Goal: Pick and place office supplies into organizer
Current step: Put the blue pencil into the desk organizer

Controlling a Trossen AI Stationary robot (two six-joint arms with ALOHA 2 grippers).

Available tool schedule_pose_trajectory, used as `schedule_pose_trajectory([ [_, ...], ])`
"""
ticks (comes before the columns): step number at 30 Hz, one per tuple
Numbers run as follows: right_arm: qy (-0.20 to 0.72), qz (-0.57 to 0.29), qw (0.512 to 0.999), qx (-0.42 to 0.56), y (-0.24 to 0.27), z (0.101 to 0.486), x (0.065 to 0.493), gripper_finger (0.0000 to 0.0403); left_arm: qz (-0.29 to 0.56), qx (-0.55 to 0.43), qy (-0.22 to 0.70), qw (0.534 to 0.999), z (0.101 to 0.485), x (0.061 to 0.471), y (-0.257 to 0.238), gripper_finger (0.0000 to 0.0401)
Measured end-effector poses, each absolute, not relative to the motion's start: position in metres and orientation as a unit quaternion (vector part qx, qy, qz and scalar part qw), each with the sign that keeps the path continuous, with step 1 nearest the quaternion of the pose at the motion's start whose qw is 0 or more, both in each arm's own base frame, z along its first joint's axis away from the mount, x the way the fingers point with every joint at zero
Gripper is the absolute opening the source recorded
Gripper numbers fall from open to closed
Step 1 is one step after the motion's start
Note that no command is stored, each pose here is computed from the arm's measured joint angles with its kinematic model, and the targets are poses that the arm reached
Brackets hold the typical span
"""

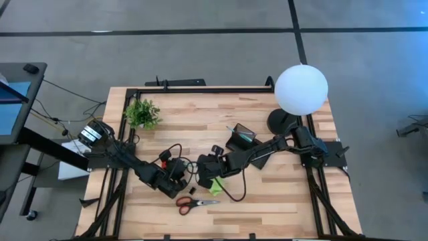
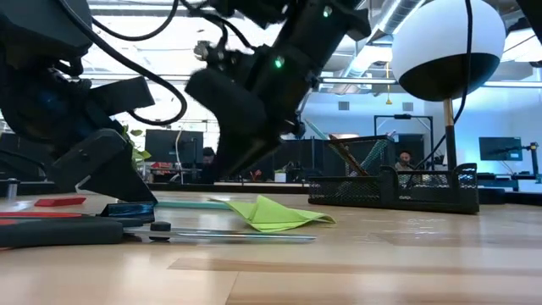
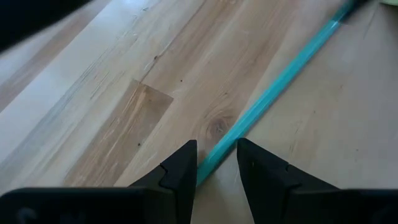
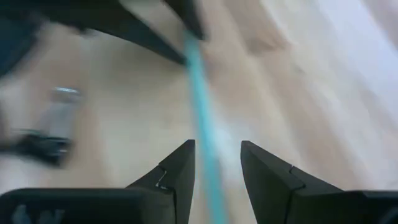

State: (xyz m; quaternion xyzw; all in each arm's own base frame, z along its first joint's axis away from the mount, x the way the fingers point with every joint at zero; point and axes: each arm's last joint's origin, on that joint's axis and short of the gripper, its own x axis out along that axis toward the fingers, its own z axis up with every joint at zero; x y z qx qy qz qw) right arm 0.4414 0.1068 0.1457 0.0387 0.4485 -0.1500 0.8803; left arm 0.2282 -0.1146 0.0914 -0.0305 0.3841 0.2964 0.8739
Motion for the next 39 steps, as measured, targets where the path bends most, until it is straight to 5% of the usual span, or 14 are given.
schedule_pose_trajectory([
  [39, 0.369, -0.160, 0.914, 0.045, 0.112, 0.066, 0.382, 0.0122, 0.285, -0.041, 0.391, 0.875, 0.095, 0.233, -0.119, 0.0114],
])
